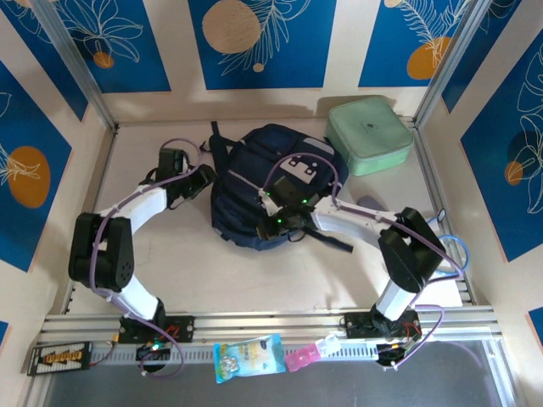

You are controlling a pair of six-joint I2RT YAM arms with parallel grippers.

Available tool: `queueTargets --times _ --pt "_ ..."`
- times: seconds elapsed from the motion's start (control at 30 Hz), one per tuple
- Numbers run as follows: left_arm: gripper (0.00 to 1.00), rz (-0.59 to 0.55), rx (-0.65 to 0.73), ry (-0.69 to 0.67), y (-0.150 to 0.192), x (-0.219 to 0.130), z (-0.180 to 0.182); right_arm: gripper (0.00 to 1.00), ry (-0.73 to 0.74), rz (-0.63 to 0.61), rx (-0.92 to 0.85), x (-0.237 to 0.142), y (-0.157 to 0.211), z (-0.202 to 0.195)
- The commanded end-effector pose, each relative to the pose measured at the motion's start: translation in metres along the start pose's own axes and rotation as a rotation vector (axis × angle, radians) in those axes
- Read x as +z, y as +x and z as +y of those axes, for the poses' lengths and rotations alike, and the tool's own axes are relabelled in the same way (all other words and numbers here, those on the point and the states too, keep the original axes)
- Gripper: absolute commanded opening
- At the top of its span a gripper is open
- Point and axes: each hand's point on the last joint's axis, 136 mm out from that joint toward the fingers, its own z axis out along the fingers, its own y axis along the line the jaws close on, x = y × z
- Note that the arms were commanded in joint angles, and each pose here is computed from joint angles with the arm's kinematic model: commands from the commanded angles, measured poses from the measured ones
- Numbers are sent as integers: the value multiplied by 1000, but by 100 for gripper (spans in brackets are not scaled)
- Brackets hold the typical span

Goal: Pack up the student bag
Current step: Zip the student bag at the top-center of the table.

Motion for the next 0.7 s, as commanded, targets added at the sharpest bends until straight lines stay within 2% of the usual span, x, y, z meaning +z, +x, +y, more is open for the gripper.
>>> queueTargets --times 0.0,0.17,0.37,0.43,0.53,0.67 --pt "63 -74 48 -94 -12 -38 14 0 -126 -53 -51 4 -32 36" --pt "69 -25 9 -42 19 -71 12 0 -203 -80 -107 12 -63 61" --pt "69 51 -166 194 53 -80 -13 0 -273 -82 -139 18 -82 81" --pt "68 77 -199 227 59 -79 -19 0 -278 -83 -147 19 -83 83" --pt "63 107 -200 262 64 -74 -33 0 -277 -82 -150 18 -82 84" --pt "44 134 -199 251 66 -62 -43 0 -276 -73 -147 19 -78 83"
